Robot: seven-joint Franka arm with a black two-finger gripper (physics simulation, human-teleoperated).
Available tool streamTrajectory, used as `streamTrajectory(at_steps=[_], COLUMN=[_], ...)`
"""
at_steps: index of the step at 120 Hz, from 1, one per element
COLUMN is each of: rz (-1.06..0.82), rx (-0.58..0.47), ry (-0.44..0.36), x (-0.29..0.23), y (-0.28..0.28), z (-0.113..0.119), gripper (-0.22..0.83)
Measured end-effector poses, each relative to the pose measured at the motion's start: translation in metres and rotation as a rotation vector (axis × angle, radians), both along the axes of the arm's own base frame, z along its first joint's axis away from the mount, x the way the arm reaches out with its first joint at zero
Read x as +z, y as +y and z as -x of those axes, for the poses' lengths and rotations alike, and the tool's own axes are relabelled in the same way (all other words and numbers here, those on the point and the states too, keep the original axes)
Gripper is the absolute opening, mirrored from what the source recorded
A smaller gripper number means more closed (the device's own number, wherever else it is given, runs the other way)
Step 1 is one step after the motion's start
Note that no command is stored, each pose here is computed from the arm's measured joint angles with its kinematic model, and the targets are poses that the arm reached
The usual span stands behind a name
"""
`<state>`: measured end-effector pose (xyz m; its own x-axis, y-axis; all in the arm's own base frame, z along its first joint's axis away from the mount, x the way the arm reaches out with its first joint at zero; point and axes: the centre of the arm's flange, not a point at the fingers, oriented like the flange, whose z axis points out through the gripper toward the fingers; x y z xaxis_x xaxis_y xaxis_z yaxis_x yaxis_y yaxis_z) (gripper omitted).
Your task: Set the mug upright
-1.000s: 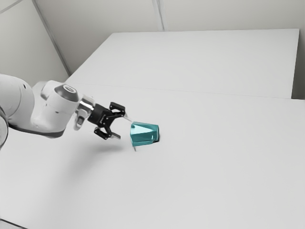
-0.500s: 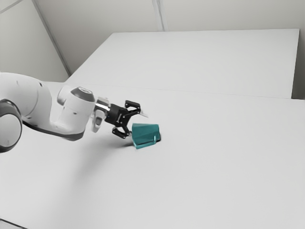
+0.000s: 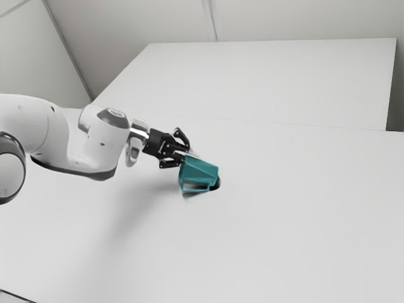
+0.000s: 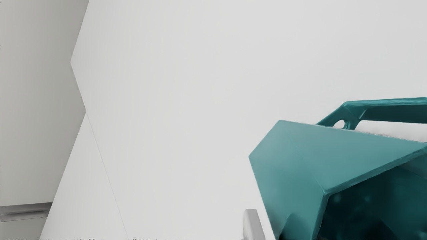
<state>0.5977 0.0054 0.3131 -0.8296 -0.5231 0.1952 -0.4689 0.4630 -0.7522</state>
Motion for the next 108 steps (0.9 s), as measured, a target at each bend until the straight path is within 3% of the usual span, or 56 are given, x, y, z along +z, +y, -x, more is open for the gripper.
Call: streamTrajectory(at_steps=[39,47,67,79,108], rz=[-0.023,-0.071,-0.327,-0.543,-0.948], rx=[-0.032,-0.07,-0.264,-0.448,-0.888], ry=[-0.023,-0.062,-0.188,-0.22,-0.11], x=[0.003,0.023,0.092,0.12,0.113], y=[-0.03,-0.035,-0.033,-0.031,-0.042], z=[-0.005,-0.004,0.007,0.021,0.073], gripper=[-0.15,-0.15,-0.17,-0.17,-0.17])
